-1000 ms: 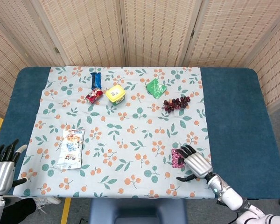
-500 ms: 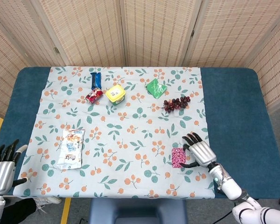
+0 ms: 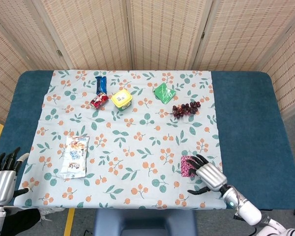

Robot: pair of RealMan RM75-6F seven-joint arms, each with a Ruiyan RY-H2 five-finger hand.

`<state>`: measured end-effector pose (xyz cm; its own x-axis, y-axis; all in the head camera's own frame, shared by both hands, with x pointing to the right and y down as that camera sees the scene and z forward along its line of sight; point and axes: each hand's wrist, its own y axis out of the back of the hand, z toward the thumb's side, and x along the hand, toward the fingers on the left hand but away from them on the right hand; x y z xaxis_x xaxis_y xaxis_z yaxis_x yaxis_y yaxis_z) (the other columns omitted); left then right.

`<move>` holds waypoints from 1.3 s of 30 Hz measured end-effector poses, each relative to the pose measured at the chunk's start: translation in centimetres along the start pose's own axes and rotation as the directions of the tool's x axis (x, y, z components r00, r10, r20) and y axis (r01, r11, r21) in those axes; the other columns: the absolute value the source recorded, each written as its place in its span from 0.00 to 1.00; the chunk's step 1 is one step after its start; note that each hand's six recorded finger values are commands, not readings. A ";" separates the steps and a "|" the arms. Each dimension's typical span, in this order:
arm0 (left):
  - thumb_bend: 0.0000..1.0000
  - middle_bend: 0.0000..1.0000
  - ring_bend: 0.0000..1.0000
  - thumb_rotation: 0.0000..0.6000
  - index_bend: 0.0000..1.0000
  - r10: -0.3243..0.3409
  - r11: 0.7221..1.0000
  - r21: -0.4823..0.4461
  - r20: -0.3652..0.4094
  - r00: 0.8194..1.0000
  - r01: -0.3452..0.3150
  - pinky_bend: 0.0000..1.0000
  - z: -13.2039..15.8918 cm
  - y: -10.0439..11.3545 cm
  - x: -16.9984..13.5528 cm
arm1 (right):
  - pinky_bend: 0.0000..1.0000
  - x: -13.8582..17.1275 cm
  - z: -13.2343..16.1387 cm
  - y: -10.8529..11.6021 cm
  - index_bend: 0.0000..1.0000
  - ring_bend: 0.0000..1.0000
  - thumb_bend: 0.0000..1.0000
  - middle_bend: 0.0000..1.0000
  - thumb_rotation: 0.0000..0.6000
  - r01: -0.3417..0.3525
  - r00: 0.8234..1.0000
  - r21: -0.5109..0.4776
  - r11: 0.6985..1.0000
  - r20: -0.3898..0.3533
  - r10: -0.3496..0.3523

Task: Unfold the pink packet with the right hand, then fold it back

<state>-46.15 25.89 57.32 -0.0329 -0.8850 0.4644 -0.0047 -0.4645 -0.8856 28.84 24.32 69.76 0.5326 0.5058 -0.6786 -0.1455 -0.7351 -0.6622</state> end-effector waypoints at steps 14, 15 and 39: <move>0.22 0.06 0.13 1.00 0.20 -0.009 1.000 -0.007 0.007 1.000 0.009 0.00 0.1 -0.3 0.0 | 0.00 -3.1 -2.1 1.1 0.34 0.00 0.25 0.12 0.98 0.092 0.993 -0.001 0.996 0.077 -0.092; 0.22 0.06 0.13 1.00 0.20 -0.010 1.000 -0.007 0.006 1.000 0.010 0.00 0.1 -0.3 0.0 | 0.00 -3.4 -2.1 1.1 0.34 0.00 0.25 0.12 0.99 0.094 0.992 -0.002 0.996 0.079 -0.093; 0.22 0.06 0.14 1.00 0.20 -0.019 1.000 -0.013 0.015 1.000 0.019 0.00 -0.3 -0.7 0.0 | 0.00 -4.8 -0.4 0.8 0.34 0.00 0.25 0.12 0.99 0.079 0.996 -0.026 0.997 0.037 -0.078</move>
<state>-46.47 26.20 57.93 -0.0174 -0.8764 0.4812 -0.0187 -0.4809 -0.8766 26.48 21.10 72.58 0.5108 0.5784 -0.6361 -0.0815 -0.7040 -0.7055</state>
